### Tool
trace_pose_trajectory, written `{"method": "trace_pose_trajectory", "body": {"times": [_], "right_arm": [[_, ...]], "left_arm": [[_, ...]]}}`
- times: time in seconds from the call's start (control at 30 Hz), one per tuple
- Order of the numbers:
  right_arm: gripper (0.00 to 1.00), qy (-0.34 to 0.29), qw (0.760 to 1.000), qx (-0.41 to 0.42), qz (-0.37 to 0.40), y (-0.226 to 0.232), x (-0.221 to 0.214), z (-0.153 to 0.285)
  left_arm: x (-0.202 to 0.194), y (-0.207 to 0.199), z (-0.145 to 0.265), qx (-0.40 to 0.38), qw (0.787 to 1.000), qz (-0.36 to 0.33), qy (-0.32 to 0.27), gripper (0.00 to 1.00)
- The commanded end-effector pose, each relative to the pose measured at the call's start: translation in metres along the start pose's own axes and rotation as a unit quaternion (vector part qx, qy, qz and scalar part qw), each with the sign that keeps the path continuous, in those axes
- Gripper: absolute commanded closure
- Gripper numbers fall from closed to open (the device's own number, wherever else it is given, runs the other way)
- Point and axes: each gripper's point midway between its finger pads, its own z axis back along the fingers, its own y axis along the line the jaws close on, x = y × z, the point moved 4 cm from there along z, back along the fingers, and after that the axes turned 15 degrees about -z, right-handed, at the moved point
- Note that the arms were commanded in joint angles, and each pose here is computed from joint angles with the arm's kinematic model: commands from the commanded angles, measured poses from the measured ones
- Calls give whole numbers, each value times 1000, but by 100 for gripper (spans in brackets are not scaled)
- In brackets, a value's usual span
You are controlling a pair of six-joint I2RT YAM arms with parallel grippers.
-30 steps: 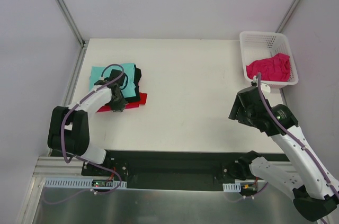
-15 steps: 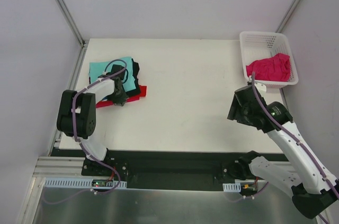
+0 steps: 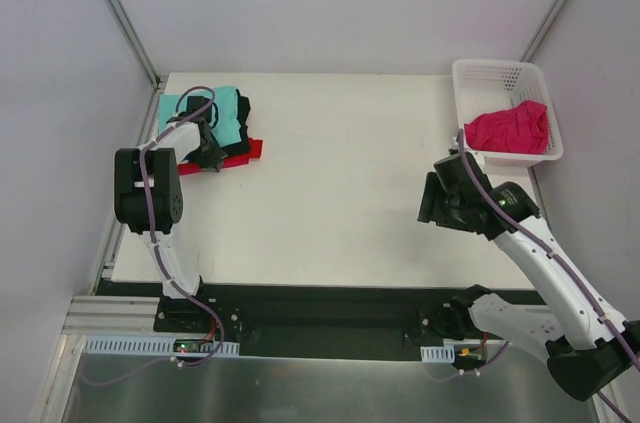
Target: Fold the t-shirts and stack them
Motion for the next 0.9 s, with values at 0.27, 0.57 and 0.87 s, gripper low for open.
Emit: {"method": "trace_pose_trajectory", "body": {"times": [0.27, 0.57, 0.87], "right_arm": [[34, 7, 999, 44, 17, 20, 8, 1], [34, 16, 999, 48, 18, 22, 7, 2], [34, 20, 998, 48, 21, 25, 9, 1]], "left_arm": [[104, 11, 3, 15, 998, -13, -66, 100], [127, 26, -19, 18, 998, 3, -64, 100], [143, 45, -24, 17, 997, 28, -75, 100]]}}
